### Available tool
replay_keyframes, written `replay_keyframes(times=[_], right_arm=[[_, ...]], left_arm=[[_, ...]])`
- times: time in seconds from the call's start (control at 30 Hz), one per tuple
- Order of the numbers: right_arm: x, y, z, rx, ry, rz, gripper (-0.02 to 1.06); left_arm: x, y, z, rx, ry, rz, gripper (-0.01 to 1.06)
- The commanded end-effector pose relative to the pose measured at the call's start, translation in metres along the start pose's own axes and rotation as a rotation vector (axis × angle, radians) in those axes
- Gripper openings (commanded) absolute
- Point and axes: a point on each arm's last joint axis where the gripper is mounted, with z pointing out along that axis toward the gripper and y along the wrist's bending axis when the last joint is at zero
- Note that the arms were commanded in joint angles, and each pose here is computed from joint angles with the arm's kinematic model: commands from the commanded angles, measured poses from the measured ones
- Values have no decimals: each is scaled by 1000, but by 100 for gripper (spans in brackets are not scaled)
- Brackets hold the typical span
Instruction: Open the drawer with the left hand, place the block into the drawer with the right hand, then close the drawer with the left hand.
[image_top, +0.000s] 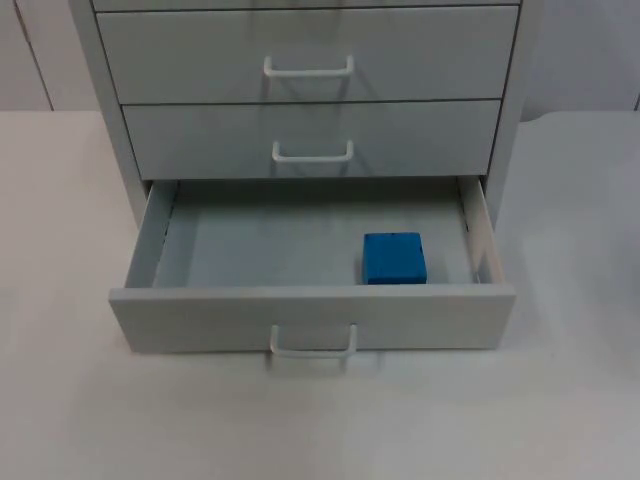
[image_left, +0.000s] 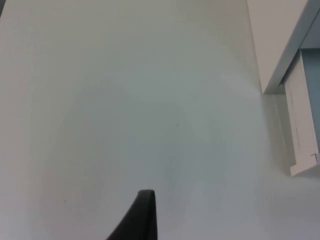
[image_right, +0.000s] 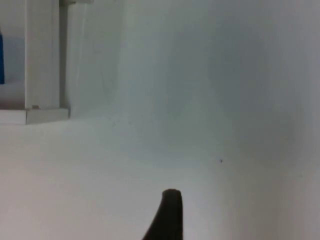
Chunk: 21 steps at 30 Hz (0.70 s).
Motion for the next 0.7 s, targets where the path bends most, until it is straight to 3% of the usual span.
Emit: replay_keyframes(times=[0.0, 0.27, 0.37, 0.4, 0.43, 0.57, 0.67], right_arm=[[2, -2, -3, 16, 12, -30, 73], [3, -4, -3, 29, 23, -44, 73], [2, -4, -3, 29, 10, -44, 73], [2, -4, -3, 29, 5, -44, 73], [2, -4, -3, 29, 5, -44, 73], [1, -3, -3, 26, 3, -41, 73], [1, -3, -3, 26, 3, -41, 73]], left_arm=[[1, 0, -1, 5, -4, -10, 100], [1, -4, -1, 51, -4, -6, 94], [1, -7, -1, 87, -9, -5, 72], [0, -8, -1, 96, -12, -2, 60], [0, -8, -1, 96, -12, -2, 60], [0, -12, -1, 137, -19, 44, 3], [-1, -17, -1, 188, -24, 64, 0]])
